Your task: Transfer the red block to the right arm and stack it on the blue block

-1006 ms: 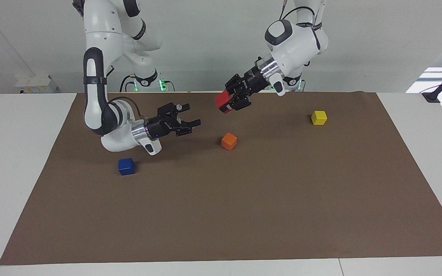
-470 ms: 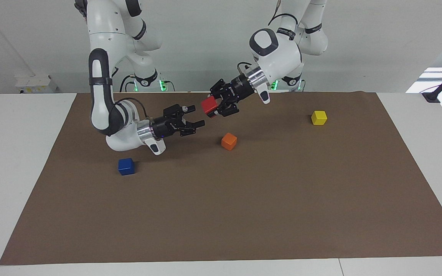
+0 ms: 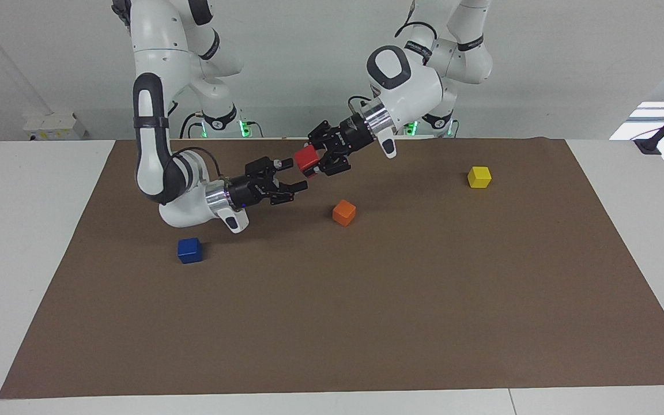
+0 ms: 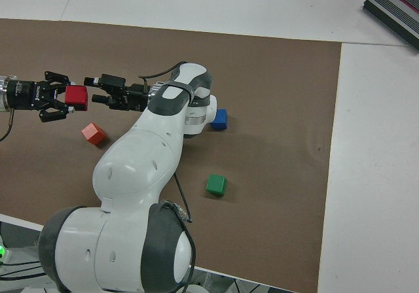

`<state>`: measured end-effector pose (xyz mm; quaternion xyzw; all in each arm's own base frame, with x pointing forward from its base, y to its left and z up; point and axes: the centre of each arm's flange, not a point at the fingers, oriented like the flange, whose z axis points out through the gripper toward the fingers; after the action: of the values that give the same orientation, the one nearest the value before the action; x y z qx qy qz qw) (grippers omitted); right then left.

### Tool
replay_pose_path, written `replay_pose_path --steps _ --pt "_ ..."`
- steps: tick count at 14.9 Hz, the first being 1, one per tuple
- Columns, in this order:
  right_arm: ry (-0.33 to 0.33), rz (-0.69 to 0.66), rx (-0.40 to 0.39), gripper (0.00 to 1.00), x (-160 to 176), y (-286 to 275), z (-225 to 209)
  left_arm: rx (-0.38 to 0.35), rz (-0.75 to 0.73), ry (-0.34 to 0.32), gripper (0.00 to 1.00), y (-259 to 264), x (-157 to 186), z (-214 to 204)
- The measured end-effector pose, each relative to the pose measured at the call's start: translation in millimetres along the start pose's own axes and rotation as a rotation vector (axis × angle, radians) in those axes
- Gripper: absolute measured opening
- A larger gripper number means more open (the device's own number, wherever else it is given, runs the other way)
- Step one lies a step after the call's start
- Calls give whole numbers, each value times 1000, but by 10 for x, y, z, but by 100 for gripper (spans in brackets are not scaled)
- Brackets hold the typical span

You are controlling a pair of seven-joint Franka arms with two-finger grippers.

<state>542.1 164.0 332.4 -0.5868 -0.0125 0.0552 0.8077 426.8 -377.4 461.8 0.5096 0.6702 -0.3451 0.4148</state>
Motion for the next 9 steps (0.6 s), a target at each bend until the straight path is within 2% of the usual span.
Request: replay_pose_path --steps 9 --pt "0 -7 0 100 0 0 -2 -13 15 8 54 11 -35 247"
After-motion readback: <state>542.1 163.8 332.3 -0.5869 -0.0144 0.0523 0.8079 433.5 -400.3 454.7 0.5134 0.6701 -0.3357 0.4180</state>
